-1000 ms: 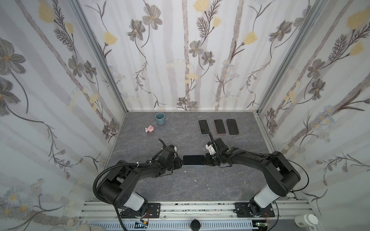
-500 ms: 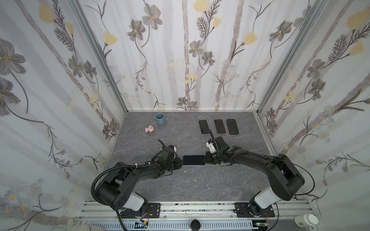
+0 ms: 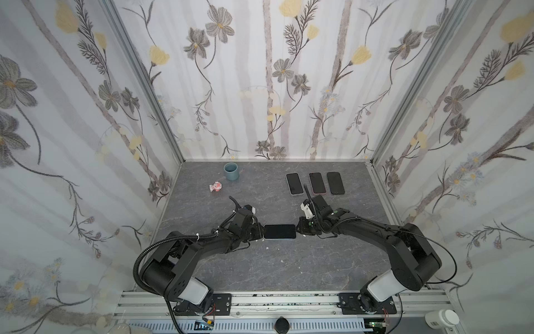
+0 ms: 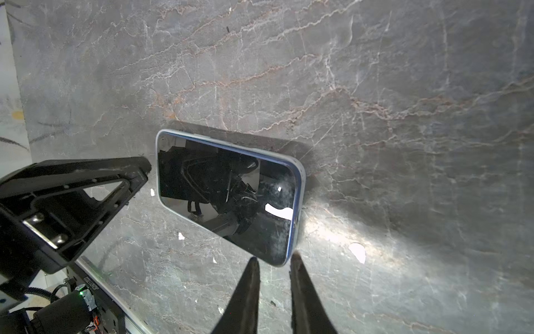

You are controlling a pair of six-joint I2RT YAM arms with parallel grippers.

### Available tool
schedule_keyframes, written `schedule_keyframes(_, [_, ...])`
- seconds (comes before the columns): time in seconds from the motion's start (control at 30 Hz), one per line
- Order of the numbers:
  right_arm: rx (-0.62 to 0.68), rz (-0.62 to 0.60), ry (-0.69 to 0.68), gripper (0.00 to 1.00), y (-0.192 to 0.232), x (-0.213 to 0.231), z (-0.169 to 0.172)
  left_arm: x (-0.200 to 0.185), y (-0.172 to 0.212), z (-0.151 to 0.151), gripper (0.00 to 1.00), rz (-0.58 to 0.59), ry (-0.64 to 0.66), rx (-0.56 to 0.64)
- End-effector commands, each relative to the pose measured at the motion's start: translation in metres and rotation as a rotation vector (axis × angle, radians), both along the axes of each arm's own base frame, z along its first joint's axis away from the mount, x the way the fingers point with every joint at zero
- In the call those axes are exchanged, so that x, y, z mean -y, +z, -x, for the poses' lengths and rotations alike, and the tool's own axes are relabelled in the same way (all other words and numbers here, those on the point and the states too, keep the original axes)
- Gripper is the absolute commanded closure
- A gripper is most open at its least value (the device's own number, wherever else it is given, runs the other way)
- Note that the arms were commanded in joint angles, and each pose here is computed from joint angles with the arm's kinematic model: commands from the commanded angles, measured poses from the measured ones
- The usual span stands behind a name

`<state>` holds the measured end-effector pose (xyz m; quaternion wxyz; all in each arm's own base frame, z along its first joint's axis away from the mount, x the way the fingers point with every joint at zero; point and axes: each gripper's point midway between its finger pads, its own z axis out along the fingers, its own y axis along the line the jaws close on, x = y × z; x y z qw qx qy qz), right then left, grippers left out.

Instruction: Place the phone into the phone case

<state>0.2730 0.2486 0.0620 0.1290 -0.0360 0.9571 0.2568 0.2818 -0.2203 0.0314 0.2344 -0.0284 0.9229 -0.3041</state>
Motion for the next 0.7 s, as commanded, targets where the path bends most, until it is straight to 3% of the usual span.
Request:
schedule_keyframes(0.0, [-0.01,0.019,0.007,0.79,-0.0053,0.0027,0.0023,0.0007,-0.0055,0.0029,0.76,0.008,-0.008,-0.007])
schedule_keyframes(0.67, [-0.021,0.016,0.02,0.79,-0.0083,0.0012,0.005,-0.0012,-0.0123,0.0082,0.76,0.01,-0.005,-0.027])
